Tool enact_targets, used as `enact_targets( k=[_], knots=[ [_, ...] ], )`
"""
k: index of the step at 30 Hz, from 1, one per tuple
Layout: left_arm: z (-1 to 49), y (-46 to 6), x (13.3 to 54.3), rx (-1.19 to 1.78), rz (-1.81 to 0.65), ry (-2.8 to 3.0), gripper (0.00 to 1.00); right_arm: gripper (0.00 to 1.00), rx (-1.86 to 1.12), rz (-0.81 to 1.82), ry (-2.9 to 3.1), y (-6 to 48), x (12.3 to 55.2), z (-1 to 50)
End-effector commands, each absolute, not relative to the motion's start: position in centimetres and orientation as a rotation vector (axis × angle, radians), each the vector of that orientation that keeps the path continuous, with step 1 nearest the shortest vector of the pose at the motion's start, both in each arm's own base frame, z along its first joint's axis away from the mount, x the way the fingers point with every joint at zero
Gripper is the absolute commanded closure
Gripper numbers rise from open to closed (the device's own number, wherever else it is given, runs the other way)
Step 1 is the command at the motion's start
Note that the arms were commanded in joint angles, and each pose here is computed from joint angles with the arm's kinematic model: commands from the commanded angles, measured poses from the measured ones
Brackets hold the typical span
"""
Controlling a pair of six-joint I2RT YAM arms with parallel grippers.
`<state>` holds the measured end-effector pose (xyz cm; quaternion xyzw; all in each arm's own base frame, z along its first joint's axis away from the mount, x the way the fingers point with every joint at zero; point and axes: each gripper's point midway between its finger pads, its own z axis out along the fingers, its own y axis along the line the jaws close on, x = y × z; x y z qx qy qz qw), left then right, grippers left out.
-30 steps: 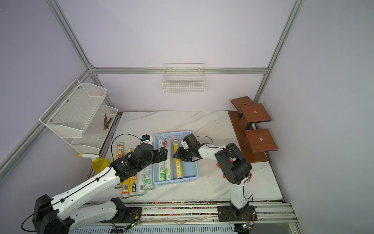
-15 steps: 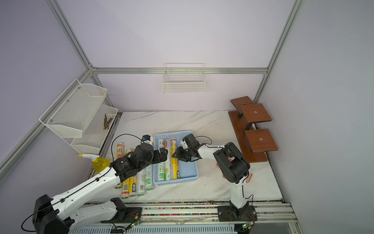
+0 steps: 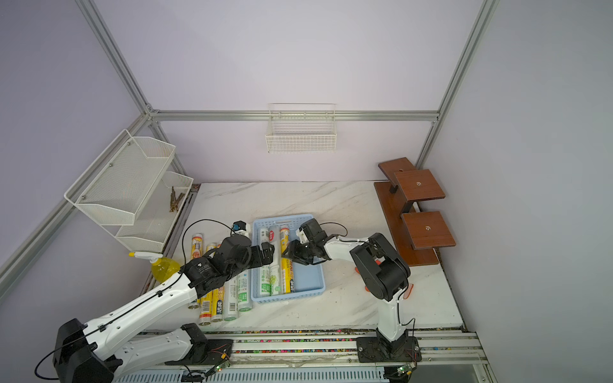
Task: Put the plastic wrap into the basket
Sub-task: Place the plastic wrap in the basket, then pick up the plastic wrap from the center of the board.
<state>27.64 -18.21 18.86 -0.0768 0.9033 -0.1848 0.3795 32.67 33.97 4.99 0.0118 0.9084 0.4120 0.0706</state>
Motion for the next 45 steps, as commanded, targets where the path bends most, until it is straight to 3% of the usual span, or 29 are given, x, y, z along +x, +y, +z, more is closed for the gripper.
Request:
enact_targets(
  k=[1,16,24,30,35,45],
  knots=[
    [19.6,-17.7,27.8,-0.215,-0.465,2.285,0.0,0.44,0.016,1.237,2.67,34.0,32.9,6.7],
    [19.0,-16.8,26.9,-0.184,-0.441,2.333,0.0,0.42,0.049,1.195,2.674,33.4,32.9,7.1],
    [17.6,-14.0,25.5,-0.236,-0.331,2.385,0.0,0.42,0.018,1.174,2.644,32.9,32.9,8.5],
    [16.4,-12.3,25.2,-0.292,-0.296,2.434,0.08,0.41,-0.016,1.145,2.628,32.5,32.7,9.6],
    [14.2,-10.5,24.6,-0.358,-0.21,2.52,0.24,0.41,-0.025,1.092,2.582,31.7,32.9,11.9],
    [10.7,-9.6,25.0,-0.401,-0.241,2.623,0.36,0.37,-0.134,1.011,2.457,30.3,32.7,16.9]
  ],
)
